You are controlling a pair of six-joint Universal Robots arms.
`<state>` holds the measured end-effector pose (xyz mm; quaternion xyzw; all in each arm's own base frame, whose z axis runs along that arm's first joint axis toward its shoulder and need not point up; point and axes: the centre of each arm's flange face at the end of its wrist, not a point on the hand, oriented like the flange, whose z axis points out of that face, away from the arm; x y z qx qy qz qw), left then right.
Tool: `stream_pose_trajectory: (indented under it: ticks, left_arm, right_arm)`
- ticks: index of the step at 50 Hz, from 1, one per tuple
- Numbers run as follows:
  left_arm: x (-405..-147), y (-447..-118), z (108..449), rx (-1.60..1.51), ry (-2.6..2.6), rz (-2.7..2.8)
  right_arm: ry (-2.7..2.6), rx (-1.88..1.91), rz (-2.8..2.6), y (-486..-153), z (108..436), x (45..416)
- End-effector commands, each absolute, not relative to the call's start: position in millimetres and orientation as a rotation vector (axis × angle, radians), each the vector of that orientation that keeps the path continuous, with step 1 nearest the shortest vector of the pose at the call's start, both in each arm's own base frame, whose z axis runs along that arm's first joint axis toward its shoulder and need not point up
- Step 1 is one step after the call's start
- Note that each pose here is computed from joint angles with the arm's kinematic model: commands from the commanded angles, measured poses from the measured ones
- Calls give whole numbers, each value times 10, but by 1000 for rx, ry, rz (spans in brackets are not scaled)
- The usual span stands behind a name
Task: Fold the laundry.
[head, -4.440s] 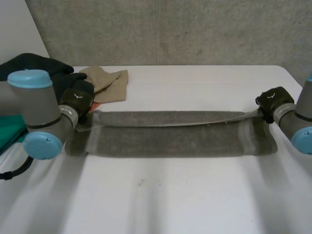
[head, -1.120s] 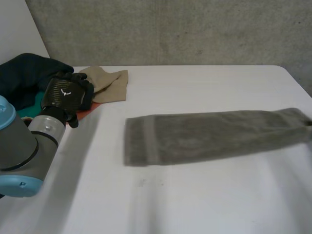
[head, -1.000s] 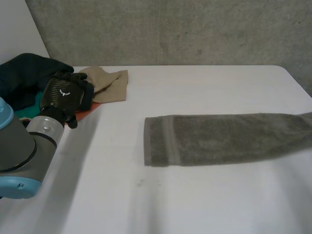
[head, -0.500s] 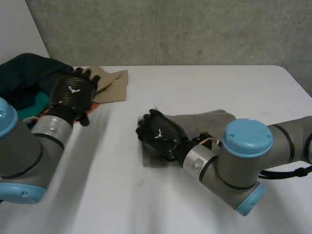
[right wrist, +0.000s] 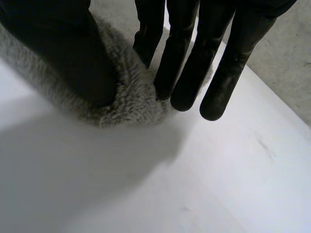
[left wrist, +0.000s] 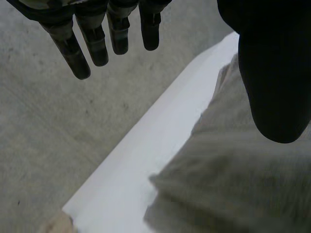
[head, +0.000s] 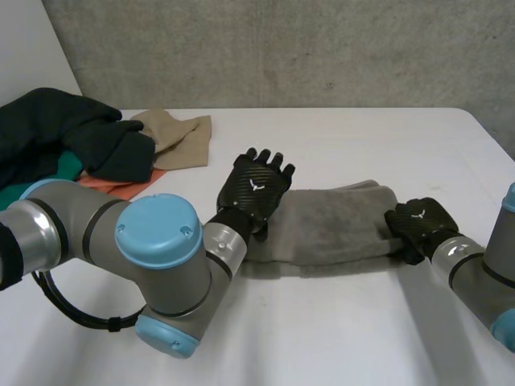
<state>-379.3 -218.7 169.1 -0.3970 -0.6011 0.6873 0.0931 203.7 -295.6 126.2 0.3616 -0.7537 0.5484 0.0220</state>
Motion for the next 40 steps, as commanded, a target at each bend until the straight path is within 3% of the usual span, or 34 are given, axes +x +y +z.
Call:
stream_pose_trajectory:
  ticks: [1, 7, 11, 17, 22, 26, 29, 34, 40]
  left_arm:
    - [-3471, -2249, 1939, -1119, -1888, 2075]
    - [-3129, -2382, 2157, -1005, -1970, 2181]
    - [-2908, -2490, 2212, -901, -2072, 2245]
    - [-2843, -2519, 2170, -869, -2127, 2251]
    - [-2908, -2532, 2231, -857, -2084, 2268]
    - [-3156, -2474, 2273, -867, -1982, 2263]
    - [-3468, -2326, 2222, -932, -1871, 2187]
    - [-3688, -2278, 2066, -984, -1806, 2058]
    - [-3610, -2282, 1668, -1038, -2029, 1928]
  right_arm:
    - [-1994, 1170, 1796, -3155, 1527, 2227]
    - [-1675, 1460, 2092, -2548, 1889, 3197]
    - [-1564, 1746, 2150, -2076, 1676, 3649]
    - [-1555, 1989, 2167, -1757, 1449, 3808]
    - [-1872, 1779, 2229, -1991, 1554, 3701]
    - [-2258, 1208, 2329, -2491, 1925, 3242]
    - [-2432, 980, 2343, -2603, 2082, 3035]
    - [-2645, 935, 2178, -2670, 2073, 2950]
    - [-2849, 984, 1870, -2856, 1712, 3065]
